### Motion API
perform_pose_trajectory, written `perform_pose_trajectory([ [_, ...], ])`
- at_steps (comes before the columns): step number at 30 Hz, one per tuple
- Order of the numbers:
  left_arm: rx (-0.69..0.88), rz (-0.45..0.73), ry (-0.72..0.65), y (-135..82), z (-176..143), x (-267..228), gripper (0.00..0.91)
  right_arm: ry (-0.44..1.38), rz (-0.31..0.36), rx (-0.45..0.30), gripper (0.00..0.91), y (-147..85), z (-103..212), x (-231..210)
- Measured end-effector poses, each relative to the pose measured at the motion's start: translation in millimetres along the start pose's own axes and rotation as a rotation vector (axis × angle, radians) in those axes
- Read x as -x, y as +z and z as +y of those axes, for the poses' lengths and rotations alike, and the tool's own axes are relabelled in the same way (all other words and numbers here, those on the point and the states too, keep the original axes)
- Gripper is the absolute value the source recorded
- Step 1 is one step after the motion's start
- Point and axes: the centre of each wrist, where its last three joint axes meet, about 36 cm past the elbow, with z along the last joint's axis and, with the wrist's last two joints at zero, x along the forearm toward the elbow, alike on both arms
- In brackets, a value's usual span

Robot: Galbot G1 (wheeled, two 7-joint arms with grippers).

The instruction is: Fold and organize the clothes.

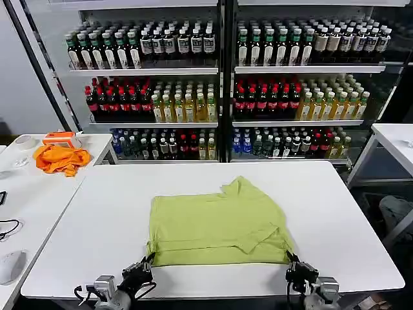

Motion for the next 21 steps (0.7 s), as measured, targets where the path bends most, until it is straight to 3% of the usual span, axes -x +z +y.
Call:
perform_pose_trajectory([
  [4, 0.012, 0.0, -0.004, 0.1, 0.0, -7.8, 0.03, 0.005, 0.01, -0.003, 0.0, 3.6, 4.7, -16.4],
  [5, 0.016, -0.001, -0.006, -0.4, -0.2, -10.0, 0.433, 0.007, 0.012, -0.006, 0.0, 4.0, 5.4, -20.2],
  [6, 0.021, -0.002, -0.007, -0.9, -0.6, -12.6, 0.776, 0.008, 0.017, -0.011, 0.111, 4.6, 6.1, -24.6],
  [7, 0.025, -0.003, -0.009, -1.4, -1.0, -14.7, 0.907, 0.008, 0.021, -0.016, 0.534, 4.8, 6.6, -28.0],
  [8, 0.028, -0.004, -0.011, -1.8, -1.4, -16.4, 0.907, 0.01, 0.023, -0.021, 0.907, 4.9, 7.0, -30.5],
  [12, 0.046, -0.023, -0.018, -6.8, -2.1, -21.7, 0.907, 0.016, 0.025, -0.057, 0.907, 3.0, 6.5, -38.1],
  [21, 0.108, -0.091, -0.045, -28.2, 2.1, -27.9, 0.907, 0.026, -0.036, -0.127, 0.907, -18.0, -0.7, -44.4],
])
